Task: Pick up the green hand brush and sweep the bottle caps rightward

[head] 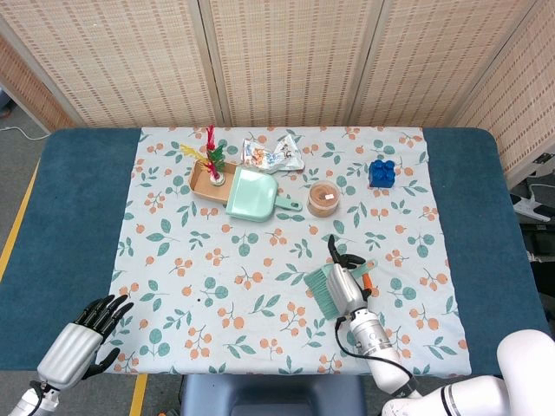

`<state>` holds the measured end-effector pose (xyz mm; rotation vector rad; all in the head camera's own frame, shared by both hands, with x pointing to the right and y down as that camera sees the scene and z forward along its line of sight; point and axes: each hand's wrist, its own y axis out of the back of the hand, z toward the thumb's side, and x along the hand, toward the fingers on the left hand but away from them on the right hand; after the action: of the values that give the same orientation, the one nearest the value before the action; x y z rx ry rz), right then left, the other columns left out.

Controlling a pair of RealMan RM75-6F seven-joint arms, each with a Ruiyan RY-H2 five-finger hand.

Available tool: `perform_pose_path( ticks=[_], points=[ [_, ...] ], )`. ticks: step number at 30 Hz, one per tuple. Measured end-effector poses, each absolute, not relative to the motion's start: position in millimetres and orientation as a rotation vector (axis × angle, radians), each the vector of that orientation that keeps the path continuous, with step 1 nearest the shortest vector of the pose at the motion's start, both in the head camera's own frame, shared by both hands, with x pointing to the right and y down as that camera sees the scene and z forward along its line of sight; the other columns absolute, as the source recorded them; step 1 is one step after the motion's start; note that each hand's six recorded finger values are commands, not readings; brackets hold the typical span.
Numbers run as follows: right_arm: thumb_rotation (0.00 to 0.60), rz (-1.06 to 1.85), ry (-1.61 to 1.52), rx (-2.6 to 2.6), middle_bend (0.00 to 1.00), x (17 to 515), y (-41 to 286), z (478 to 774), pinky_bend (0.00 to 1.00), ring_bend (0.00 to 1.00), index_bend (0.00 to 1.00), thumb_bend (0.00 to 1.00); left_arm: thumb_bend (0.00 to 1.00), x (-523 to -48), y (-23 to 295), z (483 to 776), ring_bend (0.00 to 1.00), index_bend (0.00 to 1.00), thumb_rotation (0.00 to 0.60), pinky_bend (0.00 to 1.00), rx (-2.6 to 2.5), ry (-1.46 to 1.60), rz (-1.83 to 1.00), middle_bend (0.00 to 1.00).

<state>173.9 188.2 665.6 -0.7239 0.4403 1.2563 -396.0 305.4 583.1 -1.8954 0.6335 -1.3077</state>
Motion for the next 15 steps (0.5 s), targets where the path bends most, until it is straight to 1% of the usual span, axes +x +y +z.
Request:
perform_pose_path(
  ticks=[15],
  points=[
    [0.6,1.341,0.492,-0.618,0.77,221,146,684,0.0,0.51,0.98,0.53,0.36,-396,305,598,0.0,0.0,0.6,0.13,-1.87,0.599,-1.361,0.0]
  ],
)
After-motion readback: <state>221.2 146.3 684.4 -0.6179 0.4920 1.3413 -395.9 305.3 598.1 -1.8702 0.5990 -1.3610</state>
